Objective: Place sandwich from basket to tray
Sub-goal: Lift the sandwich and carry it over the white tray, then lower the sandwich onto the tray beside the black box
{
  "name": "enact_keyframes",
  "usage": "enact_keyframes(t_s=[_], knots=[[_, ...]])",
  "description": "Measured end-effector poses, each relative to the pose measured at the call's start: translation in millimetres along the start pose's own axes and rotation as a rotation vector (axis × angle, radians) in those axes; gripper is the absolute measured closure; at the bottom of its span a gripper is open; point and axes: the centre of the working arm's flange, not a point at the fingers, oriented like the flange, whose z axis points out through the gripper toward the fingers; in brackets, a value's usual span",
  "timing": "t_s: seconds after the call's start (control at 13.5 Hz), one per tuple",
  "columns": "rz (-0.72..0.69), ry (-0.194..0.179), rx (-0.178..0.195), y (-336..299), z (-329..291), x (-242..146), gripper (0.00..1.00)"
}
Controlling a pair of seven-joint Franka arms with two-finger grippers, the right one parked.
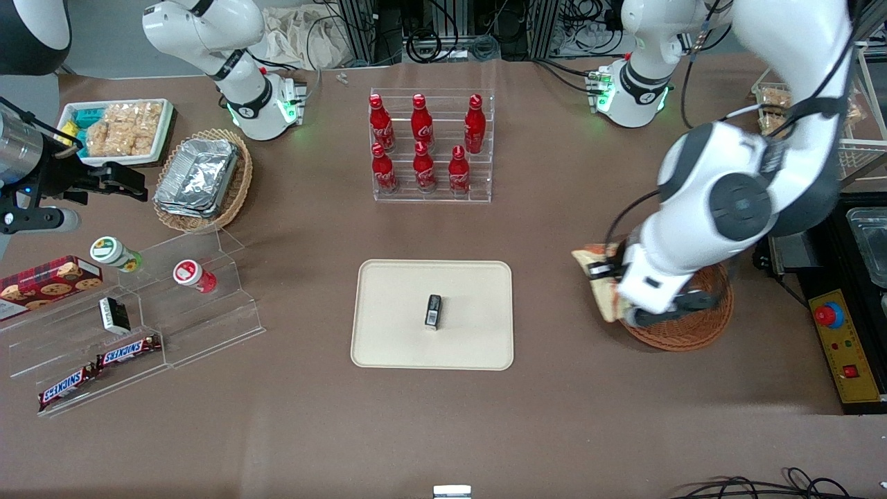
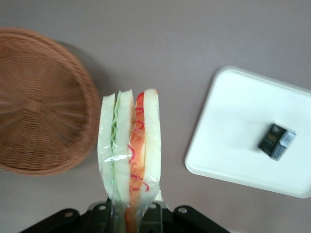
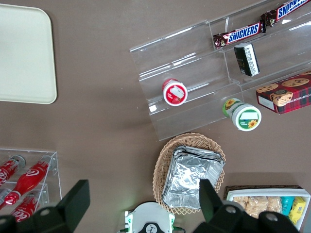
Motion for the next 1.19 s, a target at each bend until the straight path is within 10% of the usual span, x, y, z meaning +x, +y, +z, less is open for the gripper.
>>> enact_keyframes(t_s=[0.3,1.19], knots=[[0.094,-0.024,-0.055,74,67,-11,0.81],[0.174,0.076,-0.139,119,192,9,0.84]])
